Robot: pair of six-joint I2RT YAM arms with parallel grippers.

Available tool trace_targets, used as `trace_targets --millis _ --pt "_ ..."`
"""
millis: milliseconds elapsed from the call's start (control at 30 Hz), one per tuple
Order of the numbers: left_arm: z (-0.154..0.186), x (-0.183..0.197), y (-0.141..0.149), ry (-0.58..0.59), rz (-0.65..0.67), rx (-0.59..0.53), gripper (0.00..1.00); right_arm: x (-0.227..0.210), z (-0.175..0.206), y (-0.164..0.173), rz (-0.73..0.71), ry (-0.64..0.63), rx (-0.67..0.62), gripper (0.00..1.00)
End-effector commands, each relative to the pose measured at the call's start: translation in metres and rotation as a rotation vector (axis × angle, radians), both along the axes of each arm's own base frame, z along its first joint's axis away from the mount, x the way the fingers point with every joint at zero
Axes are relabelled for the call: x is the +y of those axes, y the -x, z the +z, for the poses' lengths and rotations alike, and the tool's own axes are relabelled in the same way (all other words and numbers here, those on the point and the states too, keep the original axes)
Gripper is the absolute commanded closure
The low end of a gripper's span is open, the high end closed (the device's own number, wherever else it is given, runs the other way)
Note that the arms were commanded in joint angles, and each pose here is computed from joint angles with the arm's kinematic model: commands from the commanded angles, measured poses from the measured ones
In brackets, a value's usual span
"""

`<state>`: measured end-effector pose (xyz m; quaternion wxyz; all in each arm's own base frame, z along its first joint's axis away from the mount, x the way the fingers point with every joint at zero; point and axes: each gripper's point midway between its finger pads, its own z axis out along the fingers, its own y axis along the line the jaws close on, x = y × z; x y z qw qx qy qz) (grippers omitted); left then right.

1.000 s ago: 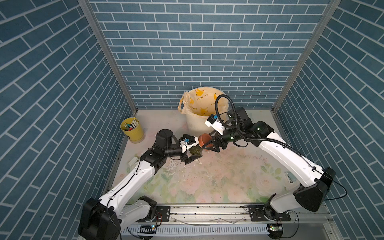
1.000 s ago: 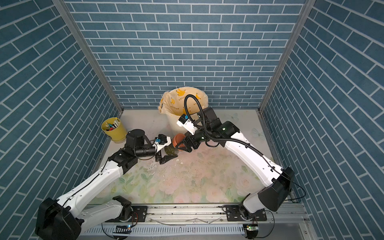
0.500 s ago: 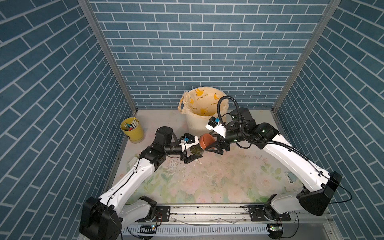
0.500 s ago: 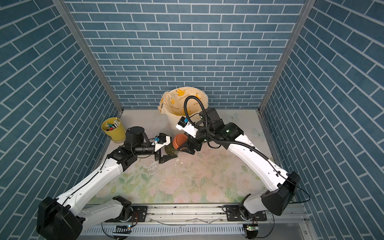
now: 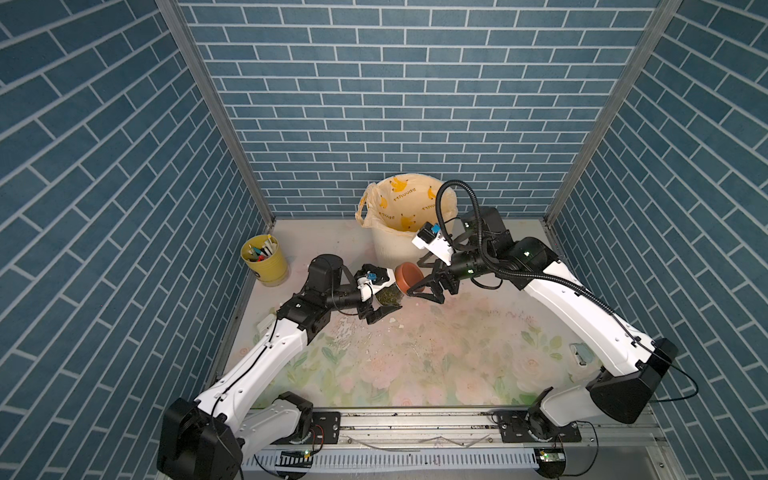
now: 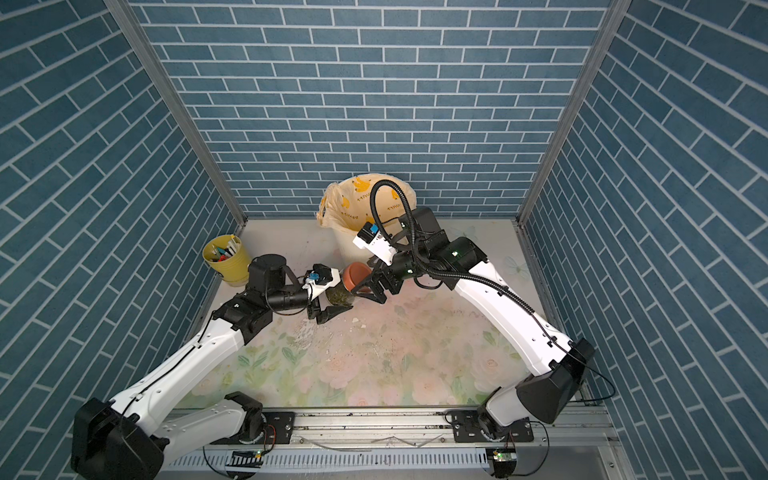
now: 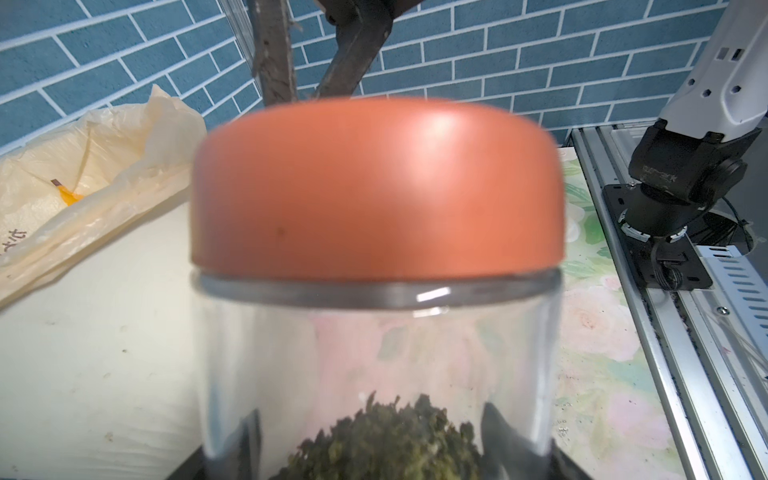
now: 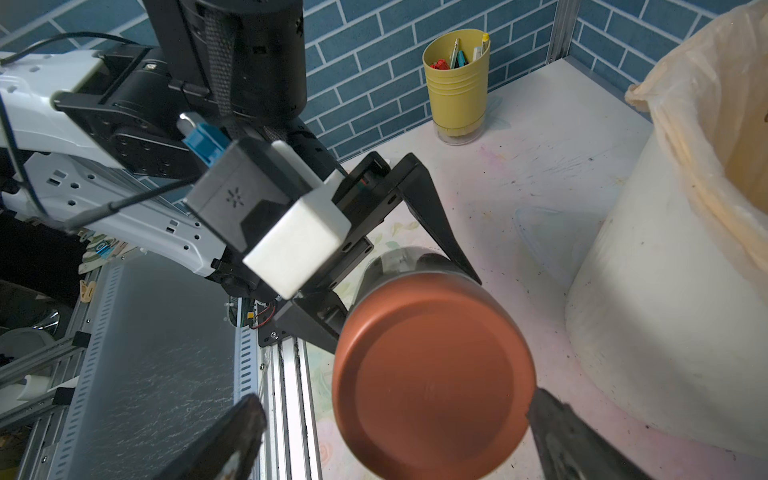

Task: Empty moldy tea leaves from jars
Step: Unscrew the lid from the jar.

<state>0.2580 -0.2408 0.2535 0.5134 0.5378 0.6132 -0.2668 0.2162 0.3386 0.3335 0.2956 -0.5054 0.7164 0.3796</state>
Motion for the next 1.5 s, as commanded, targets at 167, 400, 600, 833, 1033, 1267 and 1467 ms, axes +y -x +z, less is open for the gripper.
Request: trace_targets --millis 167,400,600,833,1033,1267,1467 --pt "0.023 0.003 -0.007 0.037 0.032 -0.103 1.00 0.009 0.003 -0.011 -0.099 0.048 0.186 0.01" --pt "0.024 0.005 -0.008 0.037 0.053 -0.123 1.00 0.010 -0.005 -0.009 -0.144 0.042 0.290 0.01" --pt "0.024 0.005 -0.007 0.038 0.052 -0.122 1.00 0.015 -0.020 -0.004 -0.138 0.051 0.343 0.01" --pt "0.025 0.005 -0.006 0.039 0.048 -0.123 1.00 0.017 -0.031 -0.011 -0.166 0.073 0.323 0.01" --pt "0.024 0.006 -0.005 0.039 0.050 -0.124 1.00 -0.001 -0.022 -0.025 -0.269 0.077 0.232 0.01" --pt "0.025 0.008 -0.007 0.045 0.070 -0.152 1.00 -0.012 -0.022 -0.033 -0.307 0.068 0.275 0.01" --pt "0.026 0.008 -0.006 0.046 0.070 -0.154 1.00 0.003 -0.019 -0.025 -0.225 0.012 0.329 0.01"
